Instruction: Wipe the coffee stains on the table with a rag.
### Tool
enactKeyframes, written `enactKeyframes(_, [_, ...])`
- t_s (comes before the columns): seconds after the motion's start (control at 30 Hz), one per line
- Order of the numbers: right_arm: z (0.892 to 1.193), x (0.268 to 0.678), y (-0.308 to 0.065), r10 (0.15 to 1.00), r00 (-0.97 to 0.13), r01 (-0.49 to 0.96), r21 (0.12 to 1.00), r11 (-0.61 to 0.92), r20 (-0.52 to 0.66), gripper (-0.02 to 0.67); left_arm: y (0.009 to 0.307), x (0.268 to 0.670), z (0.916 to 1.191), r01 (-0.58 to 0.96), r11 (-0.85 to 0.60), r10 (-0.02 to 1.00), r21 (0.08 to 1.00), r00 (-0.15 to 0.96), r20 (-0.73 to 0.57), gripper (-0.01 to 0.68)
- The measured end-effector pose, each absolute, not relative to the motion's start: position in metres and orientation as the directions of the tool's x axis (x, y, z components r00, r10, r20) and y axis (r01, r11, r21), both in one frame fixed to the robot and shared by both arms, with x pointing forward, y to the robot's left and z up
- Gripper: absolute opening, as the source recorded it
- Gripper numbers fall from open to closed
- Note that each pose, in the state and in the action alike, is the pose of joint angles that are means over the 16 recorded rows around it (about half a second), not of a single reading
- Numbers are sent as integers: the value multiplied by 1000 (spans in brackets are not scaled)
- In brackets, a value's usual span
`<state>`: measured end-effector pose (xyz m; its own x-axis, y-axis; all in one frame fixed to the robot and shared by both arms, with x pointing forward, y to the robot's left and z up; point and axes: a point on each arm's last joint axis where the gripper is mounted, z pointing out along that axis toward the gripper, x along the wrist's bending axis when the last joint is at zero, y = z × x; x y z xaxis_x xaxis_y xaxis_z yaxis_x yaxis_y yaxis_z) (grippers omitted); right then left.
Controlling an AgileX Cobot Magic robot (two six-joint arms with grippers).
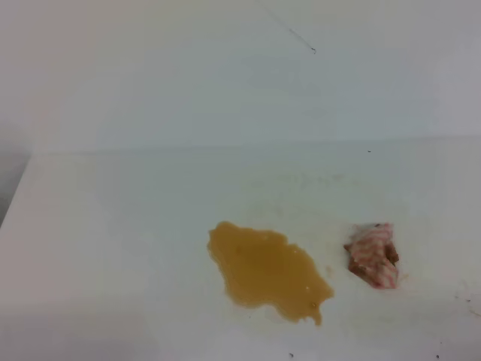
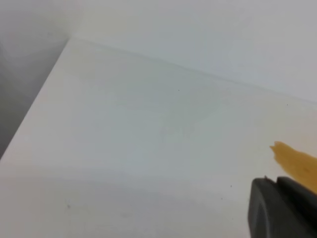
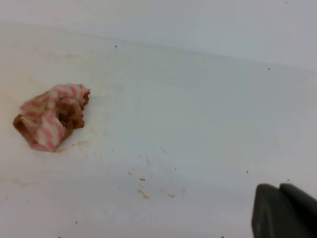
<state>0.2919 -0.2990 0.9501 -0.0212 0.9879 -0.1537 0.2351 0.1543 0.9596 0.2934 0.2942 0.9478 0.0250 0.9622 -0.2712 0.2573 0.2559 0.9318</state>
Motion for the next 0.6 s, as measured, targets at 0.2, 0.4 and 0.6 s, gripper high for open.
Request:
enactKeyframes(0.2, [951, 292, -299, 990, -21, 225, 964, 141, -140, -3, 294, 293, 948, 257, 256, 962, 932, 25, -271, 0])
enactKeyframes(0.4, [953, 292, -298, 993, -19, 208, 971, 120, -119, -3, 294, 293, 948, 257, 256, 962, 932, 25, -271, 0])
enactKeyframes(0.6, [954, 293, -298, 996, -18, 191, 977, 93, -91, -3, 294, 293, 948, 257, 256, 962, 932, 25, -271, 0])
